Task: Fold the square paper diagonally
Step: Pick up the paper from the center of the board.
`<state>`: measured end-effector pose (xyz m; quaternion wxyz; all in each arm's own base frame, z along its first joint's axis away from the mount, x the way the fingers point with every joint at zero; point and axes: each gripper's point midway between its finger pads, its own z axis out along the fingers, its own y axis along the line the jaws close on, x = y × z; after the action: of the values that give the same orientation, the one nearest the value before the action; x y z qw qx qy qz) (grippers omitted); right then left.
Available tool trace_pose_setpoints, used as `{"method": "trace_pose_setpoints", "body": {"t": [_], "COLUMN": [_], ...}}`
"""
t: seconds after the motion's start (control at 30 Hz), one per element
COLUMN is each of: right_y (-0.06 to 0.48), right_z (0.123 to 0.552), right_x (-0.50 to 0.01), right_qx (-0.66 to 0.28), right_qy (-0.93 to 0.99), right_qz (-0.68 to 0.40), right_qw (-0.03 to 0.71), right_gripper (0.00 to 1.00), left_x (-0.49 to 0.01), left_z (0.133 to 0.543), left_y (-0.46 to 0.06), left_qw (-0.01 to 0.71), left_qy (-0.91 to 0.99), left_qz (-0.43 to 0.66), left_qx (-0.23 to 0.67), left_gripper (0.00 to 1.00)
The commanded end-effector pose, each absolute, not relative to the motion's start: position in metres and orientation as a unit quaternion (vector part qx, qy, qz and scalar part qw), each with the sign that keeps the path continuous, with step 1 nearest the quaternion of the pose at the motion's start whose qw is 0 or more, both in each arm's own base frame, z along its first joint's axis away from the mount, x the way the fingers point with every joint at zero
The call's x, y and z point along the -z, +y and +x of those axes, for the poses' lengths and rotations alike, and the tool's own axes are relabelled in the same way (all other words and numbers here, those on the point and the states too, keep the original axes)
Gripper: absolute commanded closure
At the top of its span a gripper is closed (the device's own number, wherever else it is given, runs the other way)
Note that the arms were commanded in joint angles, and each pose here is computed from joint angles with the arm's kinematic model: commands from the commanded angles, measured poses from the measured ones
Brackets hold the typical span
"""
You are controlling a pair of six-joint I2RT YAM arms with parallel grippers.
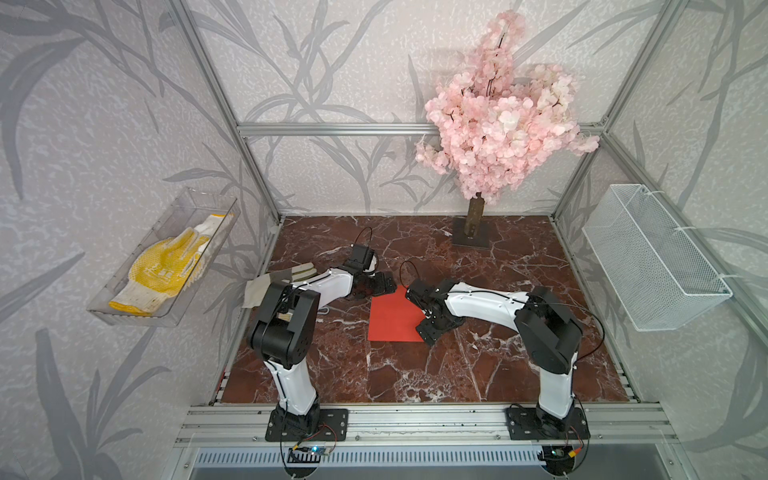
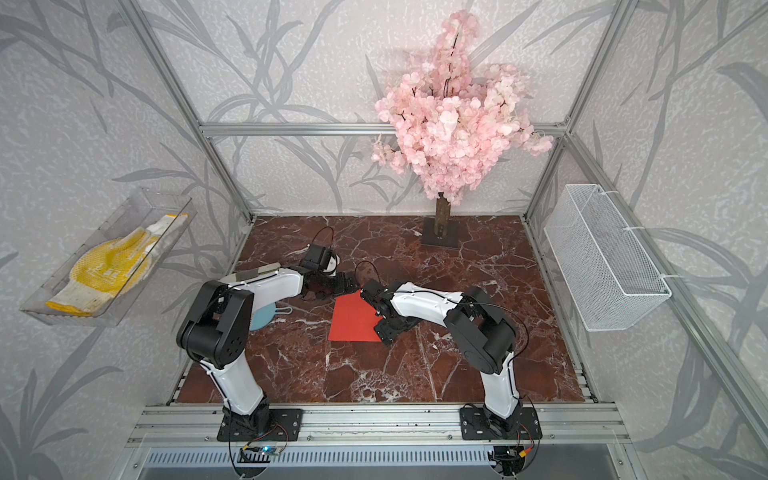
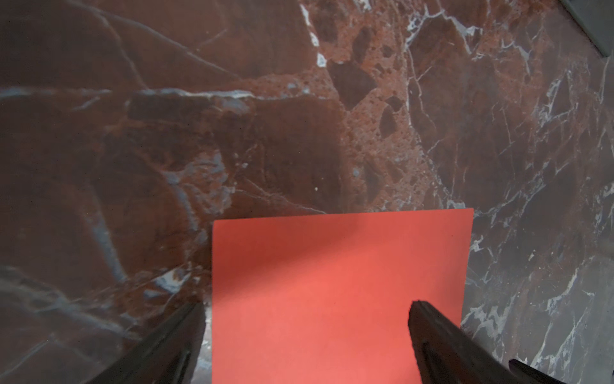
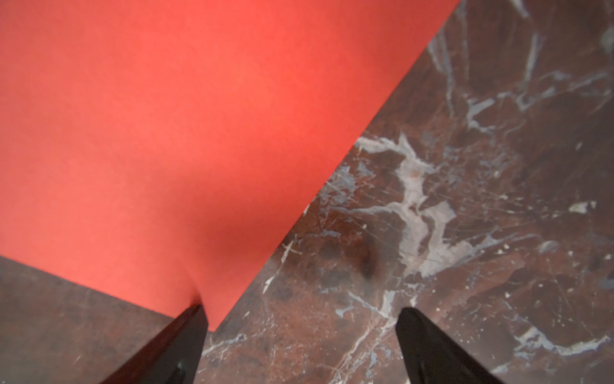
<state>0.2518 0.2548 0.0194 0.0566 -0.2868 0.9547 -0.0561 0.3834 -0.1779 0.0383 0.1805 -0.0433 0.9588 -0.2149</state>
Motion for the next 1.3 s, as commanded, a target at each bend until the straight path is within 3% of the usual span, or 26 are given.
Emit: {"method": "trace_pose_setpoints", "body": {"t": [0.0,0.23,0.47,0.67,0.77,0.9,1.1,1.27], "right_y": [0.240,0.245,0.249,0.257,0.268,0.277,0.271,0.277], "right_z": [0.242,0.243,0.245,0.253,0.260,0.270,0.301,0.326], "right_x": [-0.002,0.003,0.004,-0.006,-0.024,-0.064,-0.112,-0.096], "right_qx": [0.080,0.070,0.055,0.018,-0.042,-0.183,-0.463,-0.514], "right_qy": [0.954,0.954,0.955,0.954,0.953,0.938,0.852,0.835], "right_qz": [-0.287,-0.291,-0.291,-0.292,-0.284,-0.251,-0.119,-0.063], "right_qw": [0.026,0.026,0.033,0.063,0.100,0.154,0.213,0.186], "right_gripper": [0.05,0.05,0.05,0.05,0.05,0.04,0.04,0.07], "left_x": [-0.004,-0.003,-0.019,-0.038,-0.045,-0.055,-0.070,-0.078], "left_z": [0.346,0.328,0.327,0.328,0.328,0.326,0.319,0.310], "left_y": [-0.182,-0.199,-0.203,-0.210,-0.211,-0.211,-0.216,-0.218], "left_qw": [0.110,0.092,0.117,0.142,0.158,0.177,0.202,0.211], "left_qy": [0.972,0.966,0.960,0.949,0.944,0.937,0.920,0.913], "left_qz": [-0.034,-0.015,0.001,0.023,0.030,0.033,0.036,0.032], "left_qx": [0.207,0.240,0.256,0.281,0.289,0.300,0.333,0.347], "left_gripper": [0.00,0.02,0.22,0.48,0.61,0.69,0.70,0.70]}}
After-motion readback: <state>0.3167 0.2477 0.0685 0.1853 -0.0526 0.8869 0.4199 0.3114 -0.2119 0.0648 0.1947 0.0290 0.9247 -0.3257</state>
